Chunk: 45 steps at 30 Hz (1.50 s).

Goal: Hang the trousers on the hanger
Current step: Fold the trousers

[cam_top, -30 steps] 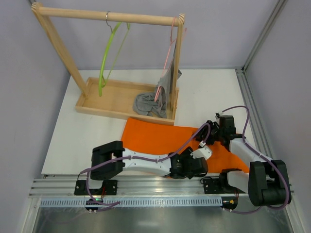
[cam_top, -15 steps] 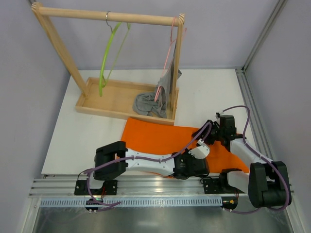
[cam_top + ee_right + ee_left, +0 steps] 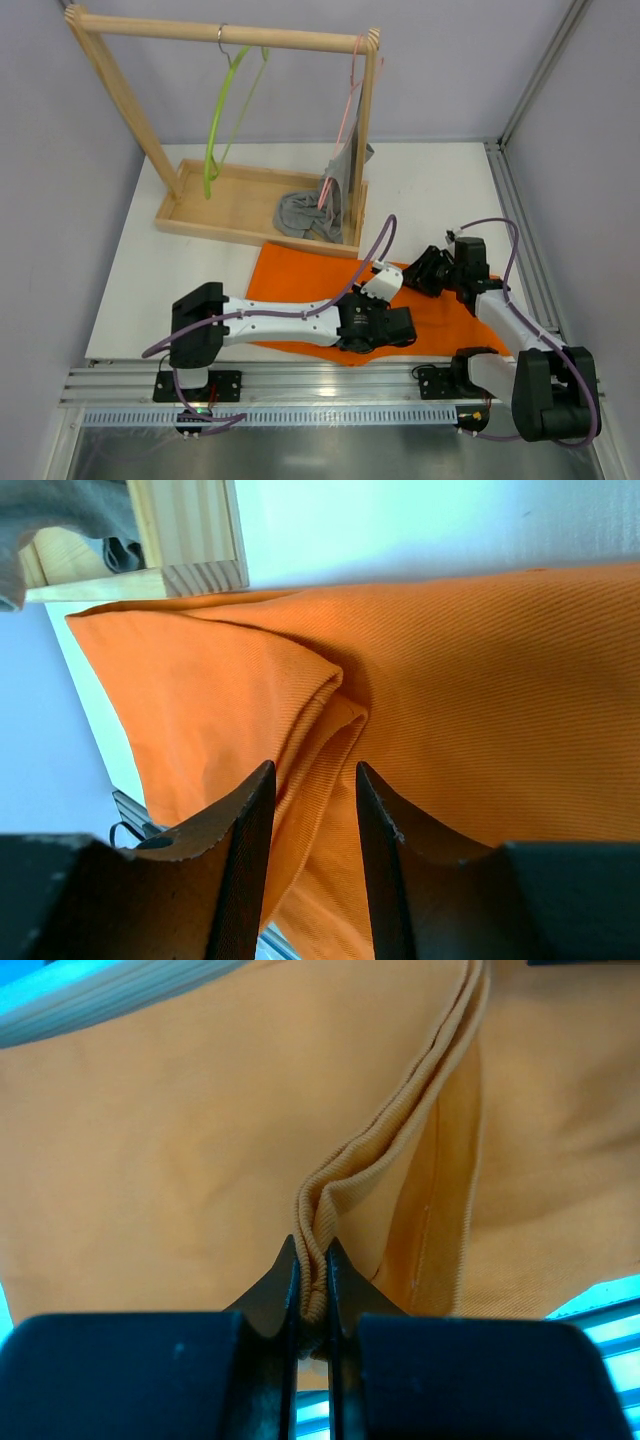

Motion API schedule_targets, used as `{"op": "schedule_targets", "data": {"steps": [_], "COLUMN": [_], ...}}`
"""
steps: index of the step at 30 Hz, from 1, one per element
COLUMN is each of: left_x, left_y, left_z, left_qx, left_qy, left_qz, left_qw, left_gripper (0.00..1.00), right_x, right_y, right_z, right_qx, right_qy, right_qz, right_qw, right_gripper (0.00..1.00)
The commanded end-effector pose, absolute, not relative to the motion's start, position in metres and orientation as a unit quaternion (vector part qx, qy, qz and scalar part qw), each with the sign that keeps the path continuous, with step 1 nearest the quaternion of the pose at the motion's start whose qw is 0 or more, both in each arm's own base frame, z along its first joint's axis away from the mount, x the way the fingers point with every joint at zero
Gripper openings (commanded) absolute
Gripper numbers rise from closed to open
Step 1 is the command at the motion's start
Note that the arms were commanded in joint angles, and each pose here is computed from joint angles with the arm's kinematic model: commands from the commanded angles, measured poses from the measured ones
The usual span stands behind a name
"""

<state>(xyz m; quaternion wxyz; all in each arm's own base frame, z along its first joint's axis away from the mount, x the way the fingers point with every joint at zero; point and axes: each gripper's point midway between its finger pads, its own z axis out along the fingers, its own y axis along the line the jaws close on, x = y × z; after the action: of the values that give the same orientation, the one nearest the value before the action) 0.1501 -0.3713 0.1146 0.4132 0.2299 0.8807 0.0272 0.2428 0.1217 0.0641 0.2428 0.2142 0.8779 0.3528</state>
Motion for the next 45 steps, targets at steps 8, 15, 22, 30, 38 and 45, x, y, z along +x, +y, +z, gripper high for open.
{"op": "schedule_targets", "data": {"steps": [8,15,22,30,38,45], "left_x": [0.167,0.167,0.168,0.167,0.165,0.162], "left_y": [-0.347,-0.348,-0.347,-0.349,-0.352,-0.35], "left_z": [0.151,0.155,0.161,0.16,0.16,0.163], "left_qx": [0.151,0.145,0.141,0.138,0.134,0.129], "left_qy": [0.883,0.882,0.88,0.882,0.884,0.886], "left_qz": [0.018,0.012,0.006,-0.003,-0.017,-0.034], "left_qw": [0.445,0.448,0.453,0.45,0.448,0.444], "left_gripper": [0.0,0.0,0.0,0.0,0.0,0.0], "right_x": [0.239,0.246,0.243,0.253,0.272,0.289], "right_y": [0.126,0.129,0.138,0.136,0.135,0.121], "right_z": [0.081,0.077,0.063,0.062,0.061,0.075], "right_qx": [0.224,0.244,0.267,0.282,0.286,0.257], "right_qy": [0.858,0.853,0.856,0.848,0.843,0.859], "right_qz": [0.382,0.388,0.381,0.379,0.374,0.325], "right_qw": [0.261,0.251,0.226,0.239,0.259,0.3], "right_gripper": [0.36,0.35,0.34,0.33,0.25,0.04]}}
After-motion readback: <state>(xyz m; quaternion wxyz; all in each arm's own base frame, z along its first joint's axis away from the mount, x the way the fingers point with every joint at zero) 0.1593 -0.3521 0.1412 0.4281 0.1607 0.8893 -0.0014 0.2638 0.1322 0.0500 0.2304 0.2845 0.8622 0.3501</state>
